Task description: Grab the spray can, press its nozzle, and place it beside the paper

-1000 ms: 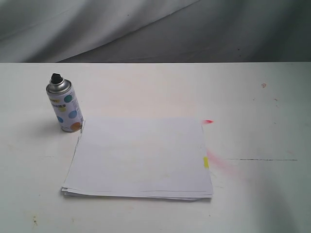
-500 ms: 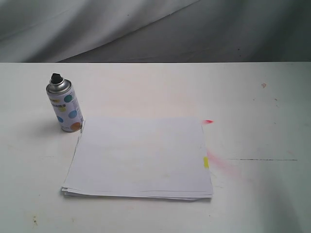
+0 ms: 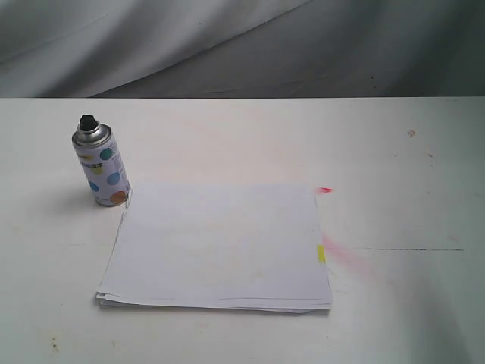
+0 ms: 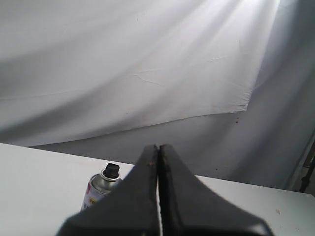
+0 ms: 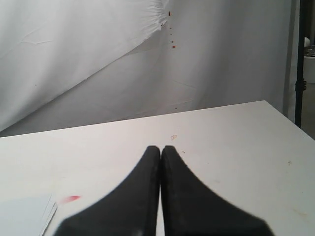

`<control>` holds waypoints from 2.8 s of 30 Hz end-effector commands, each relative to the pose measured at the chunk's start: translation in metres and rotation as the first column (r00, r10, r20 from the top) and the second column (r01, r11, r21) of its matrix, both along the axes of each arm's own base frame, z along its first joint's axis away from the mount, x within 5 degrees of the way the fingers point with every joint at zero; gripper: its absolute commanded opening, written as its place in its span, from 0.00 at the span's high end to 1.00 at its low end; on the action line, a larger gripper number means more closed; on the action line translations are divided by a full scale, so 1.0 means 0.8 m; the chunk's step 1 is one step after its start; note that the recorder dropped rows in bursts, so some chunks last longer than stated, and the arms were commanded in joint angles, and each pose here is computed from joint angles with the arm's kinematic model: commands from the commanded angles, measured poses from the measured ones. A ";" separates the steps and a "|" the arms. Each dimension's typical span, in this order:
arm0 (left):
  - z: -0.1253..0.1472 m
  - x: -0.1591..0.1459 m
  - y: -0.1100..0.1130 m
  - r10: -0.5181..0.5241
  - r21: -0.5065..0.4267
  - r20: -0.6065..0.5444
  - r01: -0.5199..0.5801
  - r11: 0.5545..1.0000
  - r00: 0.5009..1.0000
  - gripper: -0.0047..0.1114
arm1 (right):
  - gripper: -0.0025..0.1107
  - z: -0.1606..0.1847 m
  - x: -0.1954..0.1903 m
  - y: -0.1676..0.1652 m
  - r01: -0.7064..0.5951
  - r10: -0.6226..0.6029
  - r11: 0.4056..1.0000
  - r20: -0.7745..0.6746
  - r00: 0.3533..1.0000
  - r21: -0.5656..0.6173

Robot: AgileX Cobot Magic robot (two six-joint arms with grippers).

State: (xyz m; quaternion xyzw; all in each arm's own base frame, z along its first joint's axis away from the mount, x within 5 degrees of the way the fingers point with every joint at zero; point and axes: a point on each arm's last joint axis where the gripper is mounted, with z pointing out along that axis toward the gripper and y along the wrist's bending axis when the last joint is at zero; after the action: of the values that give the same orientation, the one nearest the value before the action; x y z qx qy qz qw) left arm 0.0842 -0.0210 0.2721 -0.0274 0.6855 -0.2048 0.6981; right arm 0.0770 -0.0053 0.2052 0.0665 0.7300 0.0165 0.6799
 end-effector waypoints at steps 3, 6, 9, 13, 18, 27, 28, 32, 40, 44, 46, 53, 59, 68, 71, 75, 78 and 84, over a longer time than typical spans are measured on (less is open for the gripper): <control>0.000 0.001 0.000 0.005 0.024 0.011 -0.005 1.000 1.000 0.96 | 0.98 -0.001 0.000 -0.001 0.007 -0.007 1.000 -0.004 1.000 -0.009; -0.010 0.000 -0.001 -0.002 0.182 0.026 -0.002 0.983 1.000 0.96 | 0.98 -0.001 0.000 -0.001 0.007 -0.007 1.000 -0.004 1.000 -0.009; -0.032 0.000 -0.003 -0.020 0.336 0.009 0.015 0.942 1.000 0.96 | 0.98 -0.001 0.000 -0.001 0.007 -0.007 1.000 -0.004 1.000 -0.009; -0.068 -0.002 -0.003 -0.029 0.434 -0.050 0.048 0.899 0.998 0.96 | 0.98 -0.001 0.000 -0.001 0.007 -0.007 1.000 -0.004 1.000 -0.009; -0.093 -0.005 -0.002 -0.027 0.439 -0.105 0.071 0.896 0.994 0.96 | 0.98 -0.001 0.000 -0.001 0.007 -0.007 1.000 -0.004 1.000 -0.009; -0.094 -0.027 0.001 -0.054 0.428 -0.083 0.084 0.900 0.995 0.96 | 0.98 -0.001 0.000 -0.001 0.007 -0.007 1.000 -0.004 1.000 -0.009; -0.095 -0.029 0.002 -0.057 0.428 -0.083 0.087 0.900 0.995 0.96 | 0.98 -0.001 0.000 -0.001 0.007 -0.007 1.000 -0.004 1.000 -0.009; -0.100 -0.038 0.002 -0.071 0.432 -0.104 0.110 0.895 0.992 0.96 | 0.98 -0.001 0.000 -0.001 0.007 -0.007 1.000 -0.004 1.000 -0.009; -0.103 -0.041 0.002 -0.076 0.438 -0.124 0.124 0.890 0.989 0.96 | 0.98 -0.001 0.000 -0.001 0.007 -0.007 1.000 -0.004 1.000 -0.009; -0.103 -0.041 0.002 -0.077 0.443 -0.123 0.124 0.888 0.989 0.96 | 0.98 -0.001 0.000 -0.001 0.007 -0.007 1.000 -0.004 1.000 -0.009; -0.103 -0.041 0.002 -0.077 0.443 -0.123 0.124 0.888 0.989 0.96 | 0.98 -0.001 0.000 -0.001 0.007 -0.007 1.000 -0.004 1.000 -0.009; -0.103 -0.041 0.002 -0.077 0.443 -0.123 0.124 0.888 0.989 0.96 | 0.98 -0.001 0.000 -0.001 0.007 -0.007 1.000 -0.004 1.000 -0.009; -0.103 -0.041 0.002 -0.077 0.441 -0.124 0.124 0.889 0.989 0.96 | 0.98 -0.001 0.000 -0.001 0.007 -0.007 1.000 -0.004 1.000 -0.009; -0.103 -0.041 0.002 -0.077 0.441 -0.124 0.124 0.889 0.989 0.96 | 0.98 -0.001 0.000 -0.001 0.007 -0.007 1.000 -0.004 1.000 -0.009; -0.103 -0.041 0.002 -0.077 0.443 -0.123 0.124 0.888 0.989 0.96 | 0.98 -0.001 0.000 -0.001 0.007 -0.007 1.000 -0.004 1.000 -0.009; -0.103 -0.041 0.002 -0.077 0.443 -0.123 0.124 0.888 0.989 0.96 | 0.98 -0.001 0.000 -0.001 0.007 -0.007 1.000 -0.004 1.000 -0.009; -0.103 -0.041 0.002 -0.077 0.443 -0.123 0.124 0.888 0.989 0.96 | 0.98 -0.001 0.000 -0.001 0.007 -0.007 1.000 -0.004 1.000 -0.009; -0.103 -0.041 0.002 -0.077 0.443 -0.123 0.124 0.888 0.989 0.96 | 0.98 -0.001 0.000 -0.001 0.007 -0.007 1.000 -0.004 1.000 -0.009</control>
State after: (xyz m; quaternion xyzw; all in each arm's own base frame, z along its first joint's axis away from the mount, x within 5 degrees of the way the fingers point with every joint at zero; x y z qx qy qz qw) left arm 0.0519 -0.0191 0.1903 0.1566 0.7508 -0.0776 0.6370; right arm 0.0770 -0.0053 0.2050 0.0664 0.7308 0.0167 0.6791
